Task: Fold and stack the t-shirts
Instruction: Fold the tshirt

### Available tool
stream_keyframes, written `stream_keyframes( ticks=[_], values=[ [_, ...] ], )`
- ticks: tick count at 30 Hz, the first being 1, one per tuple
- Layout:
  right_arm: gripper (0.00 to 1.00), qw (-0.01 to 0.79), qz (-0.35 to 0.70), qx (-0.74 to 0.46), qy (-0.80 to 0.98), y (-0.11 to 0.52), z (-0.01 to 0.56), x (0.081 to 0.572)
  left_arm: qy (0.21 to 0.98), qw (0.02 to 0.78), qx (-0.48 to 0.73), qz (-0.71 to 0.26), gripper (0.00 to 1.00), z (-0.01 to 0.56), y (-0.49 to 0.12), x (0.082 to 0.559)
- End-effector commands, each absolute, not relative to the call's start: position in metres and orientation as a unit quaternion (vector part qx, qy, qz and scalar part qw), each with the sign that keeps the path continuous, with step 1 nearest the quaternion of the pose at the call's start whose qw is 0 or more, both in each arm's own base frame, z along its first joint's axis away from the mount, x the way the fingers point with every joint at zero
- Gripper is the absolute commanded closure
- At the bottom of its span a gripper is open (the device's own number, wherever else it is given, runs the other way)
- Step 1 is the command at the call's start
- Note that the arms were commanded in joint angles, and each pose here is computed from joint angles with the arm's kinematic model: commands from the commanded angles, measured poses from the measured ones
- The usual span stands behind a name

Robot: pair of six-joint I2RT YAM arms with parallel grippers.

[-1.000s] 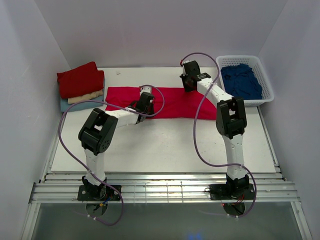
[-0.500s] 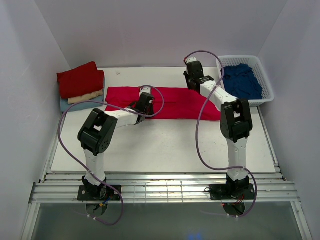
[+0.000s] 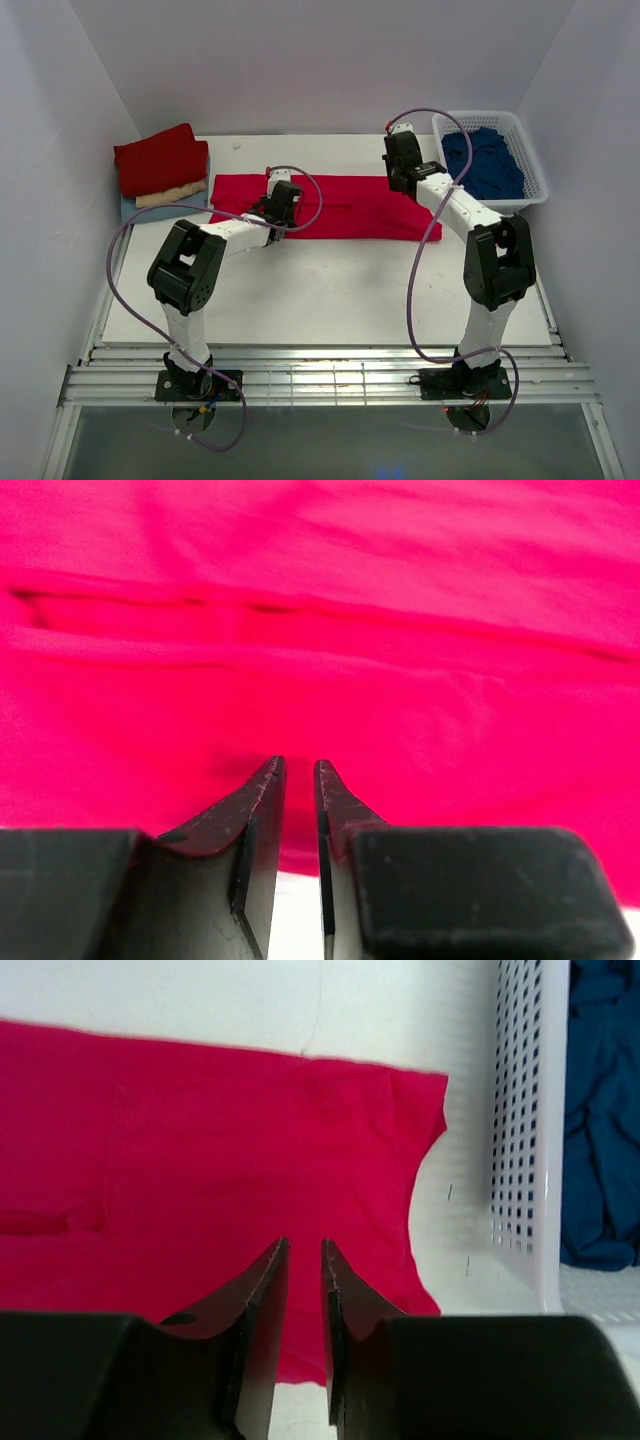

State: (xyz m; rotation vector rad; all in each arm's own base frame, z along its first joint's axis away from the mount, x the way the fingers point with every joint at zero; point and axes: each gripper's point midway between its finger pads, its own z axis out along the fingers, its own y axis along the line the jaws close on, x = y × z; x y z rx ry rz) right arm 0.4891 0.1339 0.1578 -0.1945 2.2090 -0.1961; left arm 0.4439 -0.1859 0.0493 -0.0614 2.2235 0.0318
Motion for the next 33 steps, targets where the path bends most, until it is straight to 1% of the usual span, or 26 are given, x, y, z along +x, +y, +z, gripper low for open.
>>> stream_keyframes(
  ticks=[1,2,6,7,15,22,26,33],
  values=[
    [0.77,0.378,-0.100,-0.061,0.918,0.123,0.117,0.464,0.880,0.468,-0.049,0.072,0.71,0.078,-0.148,0.451],
    [0.78,0.373,-0.102,-0.061,0.920,0.122,0.111,0.462,0.880,0.465,-0.051,0.076,0.71,0.075,-0.143,0.450],
    [0.92,0.335,-0.114,-0.063,0.933,0.119,0.081,0.453,0.889,0.445,-0.065,0.088,0.71,0.056,-0.119,0.447],
    [0.92,0.323,-0.118,-0.060,0.937,0.118,0.072,0.452,0.891,0.440,-0.065,0.089,0.71,0.053,-0.117,0.447],
    [0.92,0.255,-0.159,-0.031,0.953,0.100,0.035,0.429,0.906,0.393,-0.095,0.122,0.71,0.026,-0.081,0.440],
    [0.92,0.209,-0.170,-0.028,0.963,0.094,0.006,0.423,0.920,0.352,-0.109,0.133,0.72,0.007,-0.074,0.423],
    [0.92,0.208,-0.169,-0.028,0.963,0.093,0.003,0.431,0.925,0.330,-0.119,0.146,0.72,-0.003,-0.069,0.411],
    [0.92,0.218,-0.156,-0.024,0.963,0.089,0.003,0.467,0.935,0.300,-0.138,0.127,0.75,-0.017,-0.073,0.381]
  ],
)
